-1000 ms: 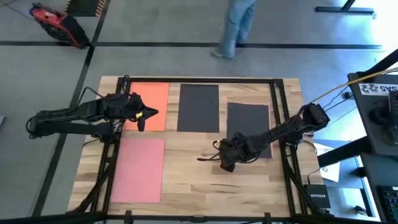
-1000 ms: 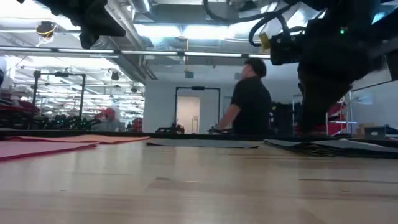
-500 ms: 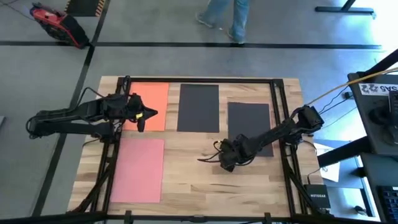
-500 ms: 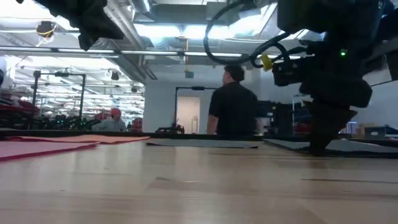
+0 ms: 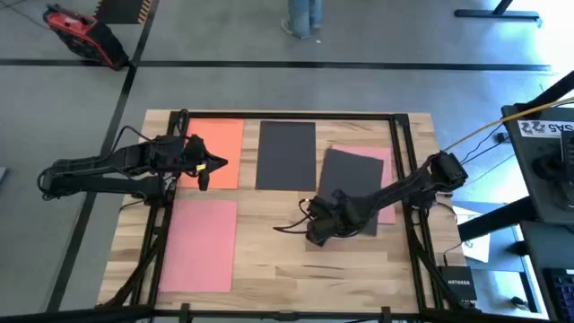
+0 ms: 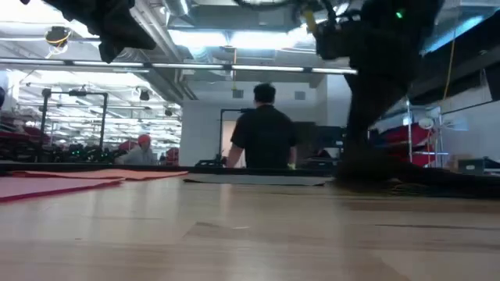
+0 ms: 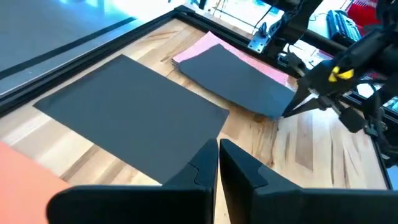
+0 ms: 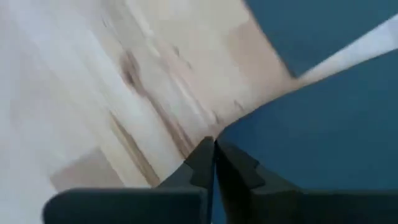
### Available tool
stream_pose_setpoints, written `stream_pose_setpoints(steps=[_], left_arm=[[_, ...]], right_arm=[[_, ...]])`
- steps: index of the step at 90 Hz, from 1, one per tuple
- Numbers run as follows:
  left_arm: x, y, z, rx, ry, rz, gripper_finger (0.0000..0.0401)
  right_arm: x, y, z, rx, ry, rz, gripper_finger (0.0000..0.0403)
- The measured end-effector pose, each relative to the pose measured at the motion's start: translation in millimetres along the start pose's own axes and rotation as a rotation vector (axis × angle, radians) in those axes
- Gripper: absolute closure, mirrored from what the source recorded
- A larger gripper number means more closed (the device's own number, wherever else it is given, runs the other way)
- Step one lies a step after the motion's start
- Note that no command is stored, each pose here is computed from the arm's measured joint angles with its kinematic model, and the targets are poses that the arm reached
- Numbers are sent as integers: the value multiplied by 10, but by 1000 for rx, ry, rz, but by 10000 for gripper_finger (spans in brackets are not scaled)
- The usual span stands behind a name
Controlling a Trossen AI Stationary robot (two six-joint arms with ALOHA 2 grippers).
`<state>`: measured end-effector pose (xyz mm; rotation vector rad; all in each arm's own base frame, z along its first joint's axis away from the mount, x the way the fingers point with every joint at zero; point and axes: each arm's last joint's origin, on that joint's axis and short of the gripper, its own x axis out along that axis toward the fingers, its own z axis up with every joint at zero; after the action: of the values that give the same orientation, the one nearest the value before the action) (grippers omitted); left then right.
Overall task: Organize paper
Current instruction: Stack the black color paper on top of the other black color paper
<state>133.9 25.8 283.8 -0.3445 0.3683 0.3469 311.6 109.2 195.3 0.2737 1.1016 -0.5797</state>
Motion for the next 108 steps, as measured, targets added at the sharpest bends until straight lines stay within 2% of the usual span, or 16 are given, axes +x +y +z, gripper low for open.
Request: stream_pose_setpoints(steps=[20,31,55,67,76,92,102,108], left_arm=[[0,-5,14,-5,-14,-5,401],[0,-5,15,-25,-15,-5,401],[0,-4,11,-43,-11,-4,401],[0,-3,11,-46,-12,-1,401],[0,4,10,-46,-16,19,401],[0,10,9,-55,-20,38,401],[-1,10,10,-58,-22,40,401],[-1,12,10,-59,-24,45,401]], right_arm=[[-55,-93,239,176,-86,-69,402],[16,-207,419,227,-128,-85,402],[227,-565,996,252,-244,3,403],[444,-813,1211,240,-235,16,403],[680,-955,1331,215,-204,79,403],[969,-1080,1490,172,-224,214,403],[1042,-1133,1548,139,-228,282,403],[1051,-1126,1600,75,-224,320,403]])
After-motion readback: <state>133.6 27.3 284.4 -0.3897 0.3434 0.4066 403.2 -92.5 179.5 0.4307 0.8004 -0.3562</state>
